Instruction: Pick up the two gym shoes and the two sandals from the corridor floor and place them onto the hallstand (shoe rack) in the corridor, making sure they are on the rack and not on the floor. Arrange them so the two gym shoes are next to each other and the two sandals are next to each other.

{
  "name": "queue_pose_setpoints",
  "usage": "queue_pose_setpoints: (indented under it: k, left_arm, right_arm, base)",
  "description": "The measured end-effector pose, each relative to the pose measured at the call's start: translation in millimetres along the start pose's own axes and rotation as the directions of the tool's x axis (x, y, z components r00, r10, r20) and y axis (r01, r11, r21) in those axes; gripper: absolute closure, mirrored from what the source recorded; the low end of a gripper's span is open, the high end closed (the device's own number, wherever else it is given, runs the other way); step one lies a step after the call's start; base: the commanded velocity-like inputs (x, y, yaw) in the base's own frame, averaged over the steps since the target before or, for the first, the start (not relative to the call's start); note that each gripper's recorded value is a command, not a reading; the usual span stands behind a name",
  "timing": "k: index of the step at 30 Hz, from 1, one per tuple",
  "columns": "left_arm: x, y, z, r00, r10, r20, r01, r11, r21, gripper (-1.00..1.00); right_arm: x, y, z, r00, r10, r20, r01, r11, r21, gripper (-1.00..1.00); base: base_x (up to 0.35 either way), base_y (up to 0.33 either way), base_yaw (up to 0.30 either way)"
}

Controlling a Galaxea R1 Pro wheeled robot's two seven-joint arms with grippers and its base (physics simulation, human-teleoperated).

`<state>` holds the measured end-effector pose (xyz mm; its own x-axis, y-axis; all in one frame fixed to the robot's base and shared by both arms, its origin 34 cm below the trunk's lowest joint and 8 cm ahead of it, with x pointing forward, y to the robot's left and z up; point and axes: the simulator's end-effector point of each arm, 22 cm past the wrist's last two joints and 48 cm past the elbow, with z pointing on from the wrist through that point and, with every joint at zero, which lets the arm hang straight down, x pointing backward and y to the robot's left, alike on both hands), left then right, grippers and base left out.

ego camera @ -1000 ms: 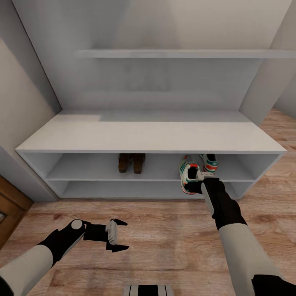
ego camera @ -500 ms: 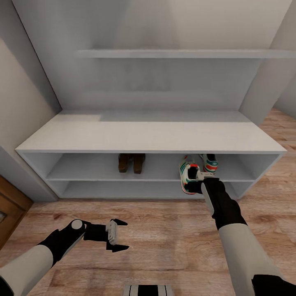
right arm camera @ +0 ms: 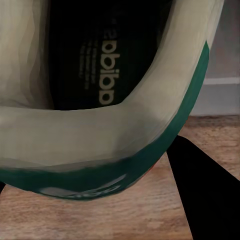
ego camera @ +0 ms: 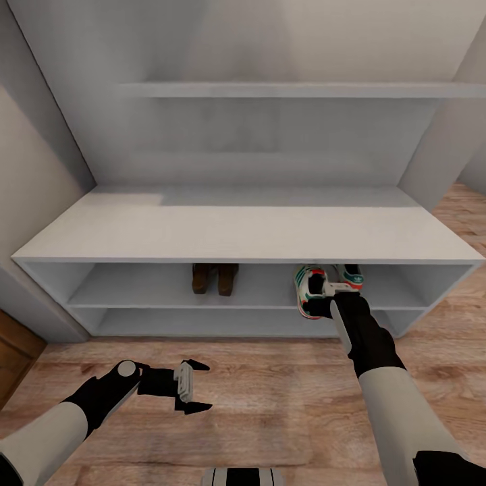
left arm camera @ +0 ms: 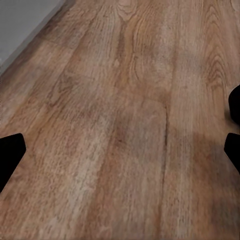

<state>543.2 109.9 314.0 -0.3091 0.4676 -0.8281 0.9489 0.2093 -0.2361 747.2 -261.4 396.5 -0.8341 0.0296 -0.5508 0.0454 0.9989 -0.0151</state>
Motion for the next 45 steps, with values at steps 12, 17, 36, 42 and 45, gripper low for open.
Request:
queue_pose_setpoints:
  k: [12, 17, 36, 42, 45]
  left_arm:
    - [-0.3, -0.7, 0.8, 1.0, 0.002, -0.001, -0.002, 1.0, 0.002, -1.0]
    - [-0.4, -0.8, 1.0, 1.0, 0.002, 0.0, -0.002, 1.0, 0.003, -1.0]
    - [0.0, -0.9, 0.9, 1.0, 0.002, -0.002, -0.002, 1.0, 0.003, -1.0]
    - [0.1, -0.9, 0.9, 1.0, 0.002, -0.002, -0.002, 1.0, 0.003, -1.0]
    - [0.0, -0.9, 0.8, 1.0, 0.002, -0.002, -0.002, 1.0, 0.003, -1.0]
  right_arm:
    - [-0.1, 0.3, 0.0, 1.0, 0.0, 0.0, 0.0, 1.0, -0.001, 1.0]
    - [0.4, 0.5, 0.3, 1.0, 0.0, -0.001, 0.0, 1.0, -0.002, 1.0]
    - [0.9, 0.6, 1.1, 1.0, 0.0, -0.001, 0.0, 1.0, -0.002, 1.0]
    - [1.0, 0.6, 1.2, 1.0, 0.0, -0.001, 0.0, 1.0, -0.002, 1.0]
    - [0.9, 0.6, 1.0, 1.0, 0.0, -0.001, 0.0, 1.0, -0.002, 1.0]
  base:
    - [0.118, -0.069, 0.0]
    - [0.002, -0.001, 0.0]
    - [0.073, -0.055, 0.0]
    - [0.011, 0.0, 0.0]
    - [0.135, 0.076, 0.0]
